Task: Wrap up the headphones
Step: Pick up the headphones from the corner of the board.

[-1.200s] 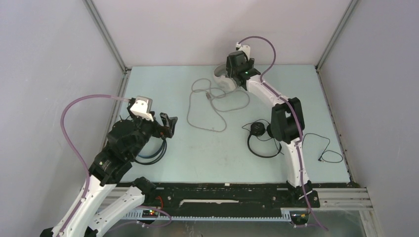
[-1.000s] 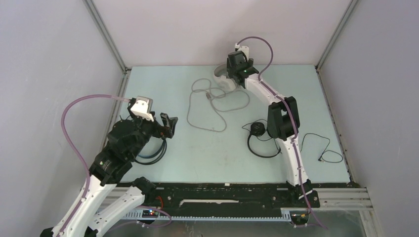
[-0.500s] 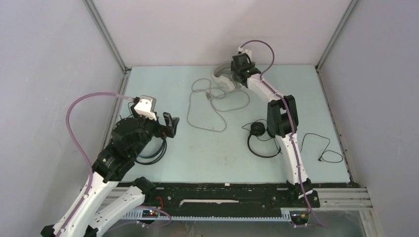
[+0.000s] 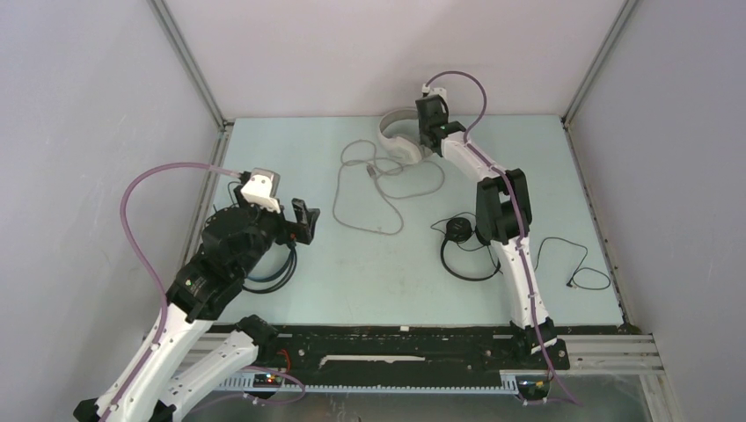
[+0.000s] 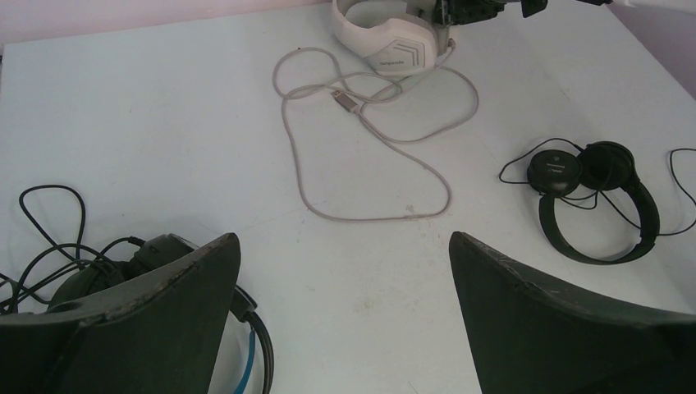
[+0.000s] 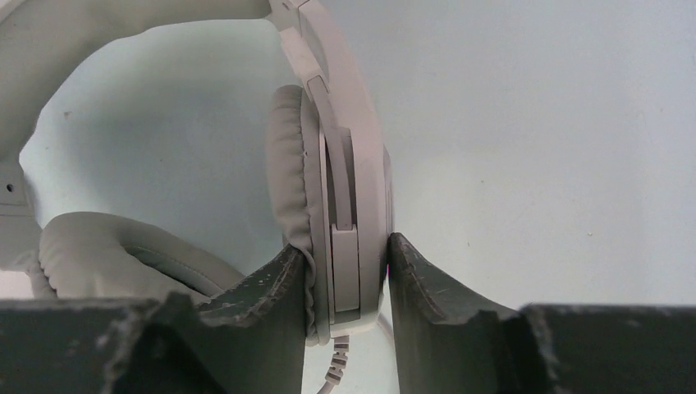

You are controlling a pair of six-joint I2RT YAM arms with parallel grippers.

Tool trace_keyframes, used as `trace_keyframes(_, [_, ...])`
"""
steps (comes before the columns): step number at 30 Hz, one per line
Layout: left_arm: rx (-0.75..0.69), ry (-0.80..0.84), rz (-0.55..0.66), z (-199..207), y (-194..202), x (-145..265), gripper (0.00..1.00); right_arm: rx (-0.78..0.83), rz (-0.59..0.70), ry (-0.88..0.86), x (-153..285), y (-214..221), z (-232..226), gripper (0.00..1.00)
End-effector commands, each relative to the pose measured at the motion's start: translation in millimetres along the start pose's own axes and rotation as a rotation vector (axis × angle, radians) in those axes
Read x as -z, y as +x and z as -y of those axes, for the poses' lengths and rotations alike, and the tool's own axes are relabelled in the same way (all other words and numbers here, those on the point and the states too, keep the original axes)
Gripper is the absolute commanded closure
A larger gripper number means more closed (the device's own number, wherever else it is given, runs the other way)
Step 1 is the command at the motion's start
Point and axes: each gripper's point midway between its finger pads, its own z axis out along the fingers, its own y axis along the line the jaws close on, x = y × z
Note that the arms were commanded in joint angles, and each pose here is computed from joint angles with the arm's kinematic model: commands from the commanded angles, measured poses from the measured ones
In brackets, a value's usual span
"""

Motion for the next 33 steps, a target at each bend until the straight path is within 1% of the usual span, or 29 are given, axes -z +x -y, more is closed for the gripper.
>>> trace_keyframes(1, [-0.004, -0.003, 0.003, -1, 1, -4, 0.00, 0.023, 0.107, -0.019, 26, -43, 3, 0.68])
trace_keyframes(5, [-0.001, -0.008, 0.005, -3, 1, -5, 0.00, 0.033, 0.170, -0.068, 61, -75, 1, 0.71])
trace_keyframes(8, [0.005, -0.015, 0.004, -4, 1, -6, 0.00, 0.074, 0.230, -0.097, 93, -93, -2, 0.73])
trace_keyframes(11, [0.010, -0.020, 0.001, -5, 1, -8, 0.00, 0.128, 0.281, -0.111, 125, -103, -5, 0.74])
trace_keyframes(16, [0.020, -0.036, -0.009, -8, 4, -11, 0.02, 0.225, 0.358, -0.120, 186, -106, -14, 0.78])
trace_keyframes(19, [0.023, -0.034, -0.025, -7, 8, -15, 0.04, 0.281, 0.389, -0.137, 222, -101, -23, 0.82])
trace_keyframes(22, [0.032, -0.026, -0.049, -4, 12, -20, 0.05, 0.319, 0.418, -0.179, 258, -89, -36, 0.83])
trace_keyframes(26, [0.070, 0.020, -0.089, 8, 13, -25, 0.06, 0.292, 0.409, -0.294, 306, -68, -45, 0.81])
trace_keyframes(32, [0.163, 0.175, -0.158, 44, 6, -28, 0.08, 0.218, 0.402, -0.432, 367, -28, -46, 0.81])
trace_keyframes(33, [0.172, 0.187, -0.171, 47, 5, -29, 0.08, 0.209, 0.392, -0.452, 372, -18, -46, 0.81])
